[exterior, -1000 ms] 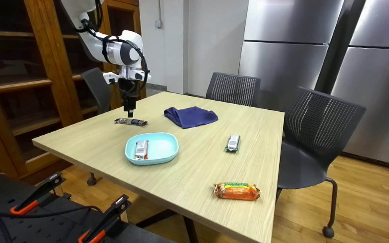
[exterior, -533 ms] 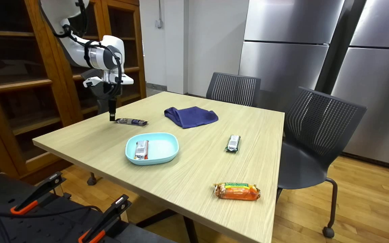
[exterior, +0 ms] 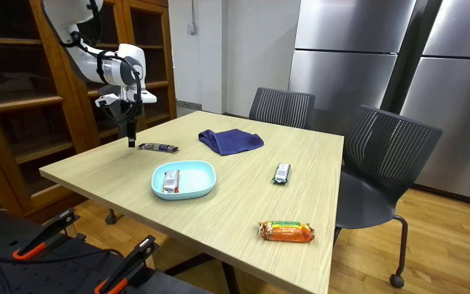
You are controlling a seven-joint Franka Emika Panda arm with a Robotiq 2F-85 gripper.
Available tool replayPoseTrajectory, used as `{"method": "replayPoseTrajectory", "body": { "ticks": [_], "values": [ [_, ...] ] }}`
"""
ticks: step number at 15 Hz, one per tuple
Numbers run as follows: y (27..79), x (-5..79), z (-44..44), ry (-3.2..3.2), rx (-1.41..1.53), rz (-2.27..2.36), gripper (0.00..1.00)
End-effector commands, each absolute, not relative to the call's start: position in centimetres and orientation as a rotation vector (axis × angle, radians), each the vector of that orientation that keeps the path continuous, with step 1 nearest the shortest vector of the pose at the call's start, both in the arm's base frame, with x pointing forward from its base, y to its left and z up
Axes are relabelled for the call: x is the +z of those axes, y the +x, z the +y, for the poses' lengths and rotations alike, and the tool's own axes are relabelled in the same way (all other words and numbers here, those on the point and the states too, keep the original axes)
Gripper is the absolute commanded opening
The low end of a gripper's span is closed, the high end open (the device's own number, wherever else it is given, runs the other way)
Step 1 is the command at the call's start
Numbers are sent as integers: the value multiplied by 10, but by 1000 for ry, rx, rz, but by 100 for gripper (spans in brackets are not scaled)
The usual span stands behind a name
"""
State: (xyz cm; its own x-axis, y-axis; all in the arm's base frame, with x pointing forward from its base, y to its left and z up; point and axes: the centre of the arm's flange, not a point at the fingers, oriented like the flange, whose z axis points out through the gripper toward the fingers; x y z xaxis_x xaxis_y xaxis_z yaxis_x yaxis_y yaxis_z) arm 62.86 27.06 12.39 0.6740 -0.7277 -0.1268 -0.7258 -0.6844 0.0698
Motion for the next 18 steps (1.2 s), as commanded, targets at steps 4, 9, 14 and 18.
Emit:
{"method": "replayPoseTrajectory", "body": {
  "ticks": [4,9,14,18],
  "values": [
    [640,122,261,2853,-226,-1285,100],
    [672,125,222,2804,-169,-1384,100],
    [693,119,196,2765,-154,-1470,100],
    [696,111,190,2749,-140,-1513,100]
  ]
}}
